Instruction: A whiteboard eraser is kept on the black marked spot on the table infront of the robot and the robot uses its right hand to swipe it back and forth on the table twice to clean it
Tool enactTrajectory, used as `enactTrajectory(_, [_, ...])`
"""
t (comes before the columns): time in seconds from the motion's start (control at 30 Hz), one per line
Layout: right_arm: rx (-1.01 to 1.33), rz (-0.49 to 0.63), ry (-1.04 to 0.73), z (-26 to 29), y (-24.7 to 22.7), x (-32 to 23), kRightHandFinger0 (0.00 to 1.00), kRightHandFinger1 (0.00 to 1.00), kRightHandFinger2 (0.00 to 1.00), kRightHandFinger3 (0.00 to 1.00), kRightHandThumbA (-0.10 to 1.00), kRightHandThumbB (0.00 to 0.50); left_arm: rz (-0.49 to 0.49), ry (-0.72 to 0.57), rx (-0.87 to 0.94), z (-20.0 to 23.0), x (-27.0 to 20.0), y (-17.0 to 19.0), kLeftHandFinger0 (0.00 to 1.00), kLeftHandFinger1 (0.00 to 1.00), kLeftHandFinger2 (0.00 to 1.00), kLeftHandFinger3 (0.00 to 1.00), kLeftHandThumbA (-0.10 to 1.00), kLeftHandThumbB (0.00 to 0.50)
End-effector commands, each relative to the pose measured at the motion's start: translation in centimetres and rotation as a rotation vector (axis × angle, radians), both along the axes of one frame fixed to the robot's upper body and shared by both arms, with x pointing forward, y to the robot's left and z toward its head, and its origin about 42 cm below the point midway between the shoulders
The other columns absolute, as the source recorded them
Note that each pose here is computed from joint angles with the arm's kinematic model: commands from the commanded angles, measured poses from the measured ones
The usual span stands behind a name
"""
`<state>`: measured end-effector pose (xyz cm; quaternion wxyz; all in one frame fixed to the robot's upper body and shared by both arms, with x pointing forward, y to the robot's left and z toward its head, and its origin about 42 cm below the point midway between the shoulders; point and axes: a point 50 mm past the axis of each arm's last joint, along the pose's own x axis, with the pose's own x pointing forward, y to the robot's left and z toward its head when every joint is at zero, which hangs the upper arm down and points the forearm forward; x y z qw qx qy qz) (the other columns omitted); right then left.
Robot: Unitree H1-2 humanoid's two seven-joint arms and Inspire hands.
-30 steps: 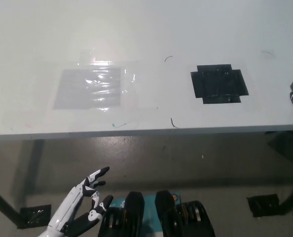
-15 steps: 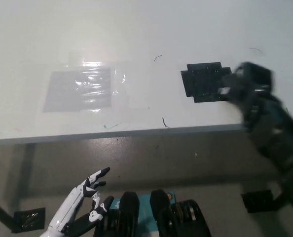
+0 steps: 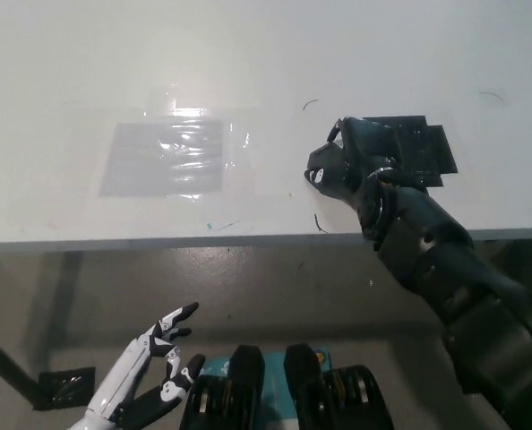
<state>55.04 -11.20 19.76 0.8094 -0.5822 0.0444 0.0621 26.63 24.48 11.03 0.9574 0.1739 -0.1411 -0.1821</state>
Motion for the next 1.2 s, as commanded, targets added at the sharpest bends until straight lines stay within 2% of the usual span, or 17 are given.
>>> enactTrajectory(0.0, [-0.095,-0.077,0.098,-1.9,-4.4,-0.2,0.4,0.44,0.56,0.82,0.89,0.307,-0.013,-0.058,-0.004,1.0,0.1,0.5,0.92,1.0,1.0,1.0,0.66,0.344])
enactTrajectory(0.03, [-0.132,-0.091,0.106,-2.0,-4.9,-0.2,0.55,0.61,0.72,0.9,0.92,0.325,-0.014,-0.058,-0.009,1.0,0.1,0.4,0.91,1.0,1.0,1.0,0.65,0.337])
enactTrajectory(0.07, [-0.164,-0.102,0.111,-2.1,-5.2,-0.2,0.57,0.64,0.75,0.92,0.93,0.325,-0.015,-0.056,-0.014,0.9,0.0,0.3,0.91,1.0,1.0,1.0,0.65,0.337])
enactTrajectory(0.13, [-0.199,-0.124,0.076,-2.0,-5.8,-0.2,0.51,0.56,0.66,0.84,0.88,0.294,-0.014,-0.053,-0.018,0.9,0.0,0.3,0.92,1.0,1.0,1.0,0.64,0.337])
enactTrajectory(0.23, [-0.264,-0.183,0.039,-1.6,-7.3,0.0,0.04,0.1,0.28,0.63,0.89,0.289,-0.01,-0.055,-0.014,0.7,-0.1,0.4,0.92,1.0,1.0,1.0,0.64,0.338])
enactTrajectory(0.27, [-0.273,-0.201,0.043,-1.6,-7.7,0.0,0.01,0.06,0.25,0.6,0.91,0.292,-0.011,-0.054,-0.013,0.7,-0.2,0.4,0.92,1.0,1.0,1.0,0.64,0.337])
enactTrajectory(0.37, [-0.328,-0.267,0.026,-0.8,-10.0,0.3,0.14,0.21,0.37,0.69,0.97,0.281,-0.01,-0.055,-0.016,0.8,-0.1,0.5,0.92,1.0,1.0,1.0,0.64,0.336])
enactTrajectory(0.43, [-0.336,-0.292,0.005,-0.3,-11.0,0.5,0.01,0.06,0.28,0.67,0.94,0.27,-0.006,-0.061,-0.01,0.8,-0.1,0.7,0.91,1.0,1.0,1.0,0.64,0.338])
enactTrajectory(0.47, [-0.352,-0.311,0.0,0.1,-11.5,0.6,0.05,0.13,0.37,0.76,0.94,0.263,-0.002,-0.056,-0.008,0.8,-0.1,0.8,0.91,1.0,1.0,1.0,0.65,0.346])
enactTrajectory(0.57, [-0.418,-0.337,0.0,0.5,-11.8,0.7,0.0,0.07,0.31,0.76,1.0,0.275,0.003,-0.053,-0.009,0.7,-0.2,0.9,0.91,1.0,1.0,1.0,0.66,0.344])
enactTrajectory(0.6, [-0.431,-0.345,0.005,0.7,-11.8,0.7,0.06,0.1,0.31,0.75,1.0,0.288,0.002,-0.053,-0.012,0.6,-0.2,0.9,0.91,1.0,1.0,1.0,0.65,0.339])
enactTrajectory(0.67, [-0.419,-0.37,-0.017,0.8,-11.7,0.7,0.55,0.65,0.89,1.0,0.96,0.375,0.004,-0.047,-0.014,0.5,-0.4,1.0,0.91,1.0,1.0,1.0,0.65,0.339])
enactTrajectory(0.7, [-0.41,-0.377,-0.034,0.8,-11.5,0.7,0.93,0.97,1.0,1.0,0.94,0.382,0.006,-0.04,-0.014,0.4,-0.6,1.0,0.91,1.0,1.0,1.0,0.65,0.344])
enactTrajectory(0.73, [-0.413,-0.377,-0.041,0.8,-11.4,0.6,1.0,1.0,1.0,1.0,0.94,0.397,0.008,-0.037,-0.013,0.4,-0.7,1.1,0.92,1.0,1.0,1.0,0.65,0.344])
enactTrajectory(0.77, [-0.431,-0.371,-0.062,1.2,-11.1,0.8,1.0,1.0,1.0,1.0,0.97,0.457,0.011,-0.032,-0.014,0.3,-0.8,1.1,0.92,1.0,1.0,1.0,0.66,0.345])
enactTrajectory(0.9, [-0.348,-0.347,-0.114,4.2,-8.9,2.0,1.0,1.0,1.0,1.0,1.0,0.493,0.026,-0.028,-0.005,0.3,-1.1,1.5,0.92,1.0,1.0,1.0,0.67,0.345])
enactTrajectory(1.17, [-0.013,-0.307,-0.518,18.4,-5.6,3.3,1.0,1.0,1.0,1.0,1.0,0.5,0.036,-0.022,-0.015,0.1,-1.4,1.8,0.92,1.0,1.0,1.0,0.66,0.332])
